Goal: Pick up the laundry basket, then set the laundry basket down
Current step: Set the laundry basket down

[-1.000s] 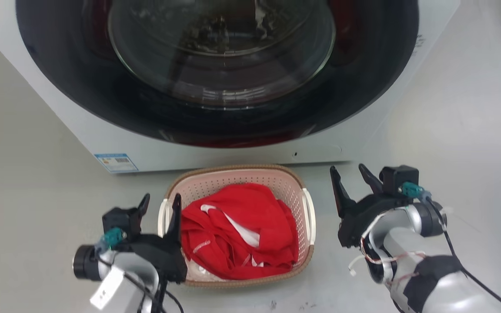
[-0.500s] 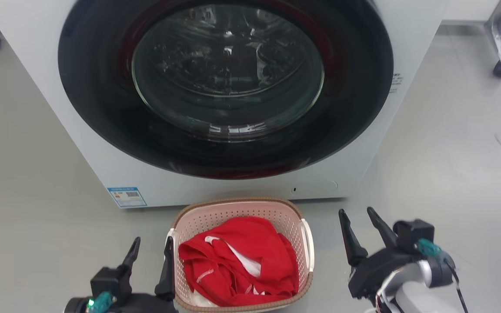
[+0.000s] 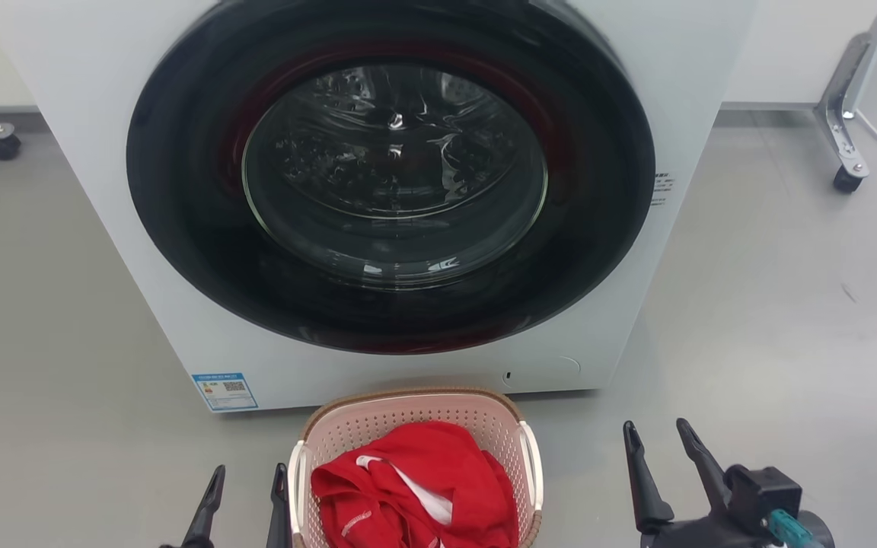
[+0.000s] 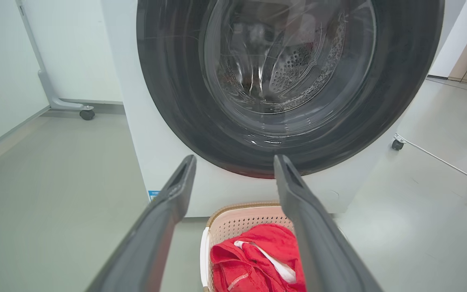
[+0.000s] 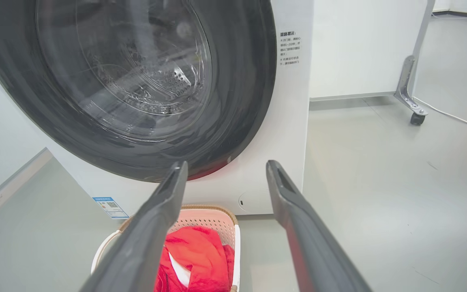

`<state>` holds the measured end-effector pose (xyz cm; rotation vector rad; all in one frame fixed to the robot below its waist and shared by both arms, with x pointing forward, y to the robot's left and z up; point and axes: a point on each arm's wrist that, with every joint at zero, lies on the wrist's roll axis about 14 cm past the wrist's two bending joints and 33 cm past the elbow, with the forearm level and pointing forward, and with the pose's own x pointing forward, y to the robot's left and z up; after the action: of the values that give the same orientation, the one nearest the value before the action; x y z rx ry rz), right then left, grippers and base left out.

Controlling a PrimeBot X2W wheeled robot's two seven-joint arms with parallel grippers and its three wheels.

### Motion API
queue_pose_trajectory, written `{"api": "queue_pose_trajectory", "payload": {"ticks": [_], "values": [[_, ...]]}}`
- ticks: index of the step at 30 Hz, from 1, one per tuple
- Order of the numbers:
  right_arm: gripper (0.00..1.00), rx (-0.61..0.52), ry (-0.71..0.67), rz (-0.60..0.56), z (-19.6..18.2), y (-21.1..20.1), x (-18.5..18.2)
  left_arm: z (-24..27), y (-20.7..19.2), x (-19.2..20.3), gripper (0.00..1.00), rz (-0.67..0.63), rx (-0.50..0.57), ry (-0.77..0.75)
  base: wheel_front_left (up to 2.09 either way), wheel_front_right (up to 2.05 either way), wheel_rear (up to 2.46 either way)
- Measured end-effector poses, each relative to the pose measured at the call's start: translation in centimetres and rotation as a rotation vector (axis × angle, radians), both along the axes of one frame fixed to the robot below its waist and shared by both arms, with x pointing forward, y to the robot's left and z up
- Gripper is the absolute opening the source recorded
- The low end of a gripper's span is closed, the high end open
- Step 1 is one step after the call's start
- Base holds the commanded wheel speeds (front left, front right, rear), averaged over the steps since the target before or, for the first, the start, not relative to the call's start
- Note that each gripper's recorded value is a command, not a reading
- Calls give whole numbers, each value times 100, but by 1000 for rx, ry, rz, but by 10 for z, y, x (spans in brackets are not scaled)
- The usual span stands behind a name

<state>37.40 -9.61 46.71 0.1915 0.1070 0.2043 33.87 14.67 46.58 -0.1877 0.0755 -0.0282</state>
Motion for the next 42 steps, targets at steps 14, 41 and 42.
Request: {"api": "queue_pose_trajectory", "payload": {"ticks": [14, 41, 42], "values": [[100, -12, -122, -125, 31, -28, -21, 21, 2, -10, 100, 16, 31, -71, 0, 0, 0], [100, -48, -218, -159, 58, -32, -23, 31, 3, -7, 100, 24, 43, -107, 0, 0, 0], [100, -48, -218, -159, 58, -32, -23, 31, 3, -7, 100, 26, 46, -107, 0, 0, 0]]}}
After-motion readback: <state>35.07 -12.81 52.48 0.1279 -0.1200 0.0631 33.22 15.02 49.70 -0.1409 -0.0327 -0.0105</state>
